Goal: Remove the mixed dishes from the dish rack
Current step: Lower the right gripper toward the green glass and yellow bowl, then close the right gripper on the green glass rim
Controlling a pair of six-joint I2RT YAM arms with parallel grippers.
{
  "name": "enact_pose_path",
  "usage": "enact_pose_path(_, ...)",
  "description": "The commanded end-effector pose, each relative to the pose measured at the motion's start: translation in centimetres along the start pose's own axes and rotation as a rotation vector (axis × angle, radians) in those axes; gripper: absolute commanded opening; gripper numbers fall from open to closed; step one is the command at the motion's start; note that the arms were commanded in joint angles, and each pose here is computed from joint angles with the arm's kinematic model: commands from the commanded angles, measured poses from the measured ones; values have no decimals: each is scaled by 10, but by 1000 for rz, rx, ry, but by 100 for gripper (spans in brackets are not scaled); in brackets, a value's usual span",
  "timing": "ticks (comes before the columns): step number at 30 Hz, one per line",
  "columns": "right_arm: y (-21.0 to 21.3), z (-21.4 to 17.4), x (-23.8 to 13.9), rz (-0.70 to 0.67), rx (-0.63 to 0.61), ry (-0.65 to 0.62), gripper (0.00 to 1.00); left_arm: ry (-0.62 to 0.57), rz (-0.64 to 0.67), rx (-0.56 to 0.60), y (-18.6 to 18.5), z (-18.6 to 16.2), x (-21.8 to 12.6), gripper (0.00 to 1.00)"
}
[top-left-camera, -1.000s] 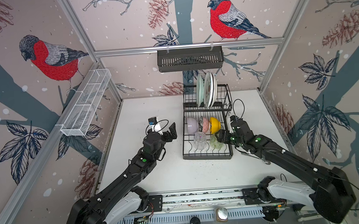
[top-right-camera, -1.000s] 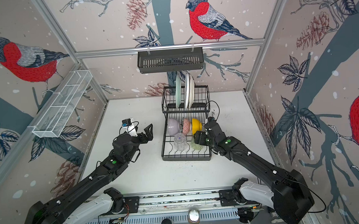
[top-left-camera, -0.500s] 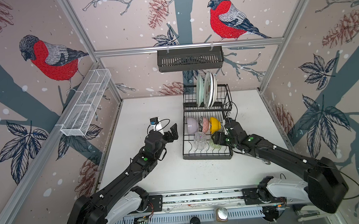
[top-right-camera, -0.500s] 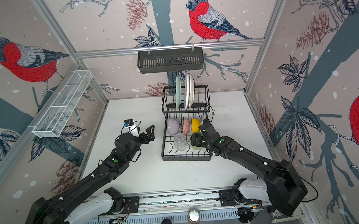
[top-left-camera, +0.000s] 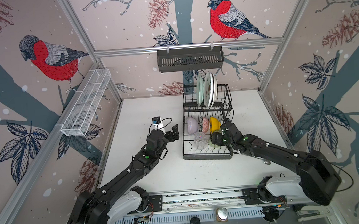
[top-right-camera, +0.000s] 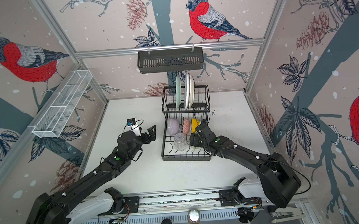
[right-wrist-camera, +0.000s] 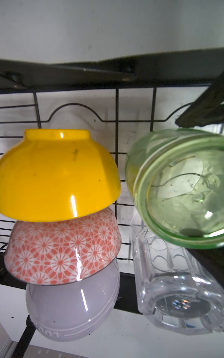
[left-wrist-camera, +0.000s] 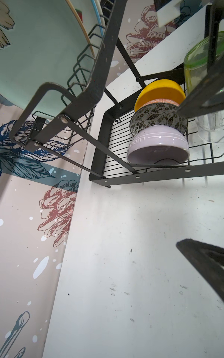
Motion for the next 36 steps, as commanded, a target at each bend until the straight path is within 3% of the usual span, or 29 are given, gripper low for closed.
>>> enact_pose_path(1,-4,2,2,-32,20,-16,82,-2,-22,4,-6,3,1,98)
enact_pose_path(10,-4,4,2,-32,28,-28,72,11,-25,8,-5,0,1,98)
enact_pose_path(36,-9,19,-26,56,130,-139,65,52,-74,-13,-14,-4,-1,98)
Point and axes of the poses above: each gripper's point midway between its finger pads, its own x axis out along the fingers, its own y axis along the line the jaws close on, z = x × y, the point moved 2 cm from there along -x, back along the fingers, and after that the axes turned 14 degrees about -x, right-handed, at the moved point
